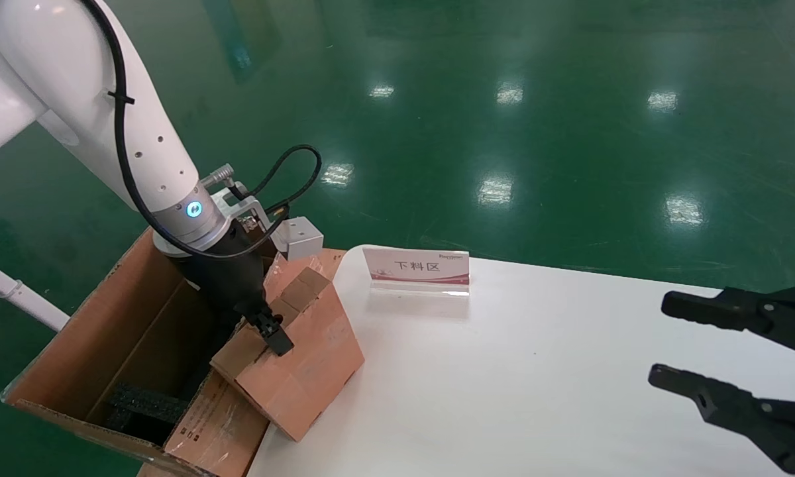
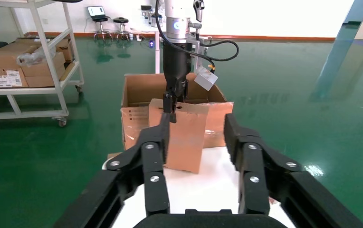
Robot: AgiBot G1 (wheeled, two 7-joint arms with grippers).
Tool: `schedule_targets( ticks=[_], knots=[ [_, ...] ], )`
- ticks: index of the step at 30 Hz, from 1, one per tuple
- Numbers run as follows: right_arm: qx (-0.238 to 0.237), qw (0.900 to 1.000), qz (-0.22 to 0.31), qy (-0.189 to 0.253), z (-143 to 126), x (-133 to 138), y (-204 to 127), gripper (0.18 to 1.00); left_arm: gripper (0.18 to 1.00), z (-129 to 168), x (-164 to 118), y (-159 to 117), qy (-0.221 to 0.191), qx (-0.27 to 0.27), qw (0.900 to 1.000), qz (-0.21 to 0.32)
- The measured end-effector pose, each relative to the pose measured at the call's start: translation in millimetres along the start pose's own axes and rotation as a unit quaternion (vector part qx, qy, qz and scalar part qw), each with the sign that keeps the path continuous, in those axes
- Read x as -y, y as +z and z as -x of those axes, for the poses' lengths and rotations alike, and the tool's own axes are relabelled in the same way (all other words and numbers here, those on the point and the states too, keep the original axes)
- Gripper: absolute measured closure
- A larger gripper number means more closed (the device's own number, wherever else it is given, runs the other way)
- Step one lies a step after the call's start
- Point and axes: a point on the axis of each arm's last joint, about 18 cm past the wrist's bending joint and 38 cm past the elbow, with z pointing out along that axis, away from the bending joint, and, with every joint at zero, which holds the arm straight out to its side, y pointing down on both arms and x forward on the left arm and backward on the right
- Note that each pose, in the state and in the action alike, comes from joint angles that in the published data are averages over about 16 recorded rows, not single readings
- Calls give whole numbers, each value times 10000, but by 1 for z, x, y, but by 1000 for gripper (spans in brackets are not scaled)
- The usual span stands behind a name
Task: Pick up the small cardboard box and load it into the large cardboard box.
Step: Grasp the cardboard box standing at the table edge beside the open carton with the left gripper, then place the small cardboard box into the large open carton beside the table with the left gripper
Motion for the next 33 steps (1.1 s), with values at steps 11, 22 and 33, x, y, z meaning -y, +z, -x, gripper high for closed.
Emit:
schedule_targets(
  ticks=[11, 22, 33],
  knots=[
    [0, 10000, 0, 0, 0, 0, 0, 749, 873, 0, 1, -5, -26, -51, 9999, -87],
    [0, 10000, 0, 0, 0, 0, 0, 684, 921, 9, 6, -68, -176, -305, 9941, -1024],
    [0, 10000, 0, 0, 0, 0, 0, 480, 943, 40, -4, -165, -341, 2, 9750, -2197]
  ],
)
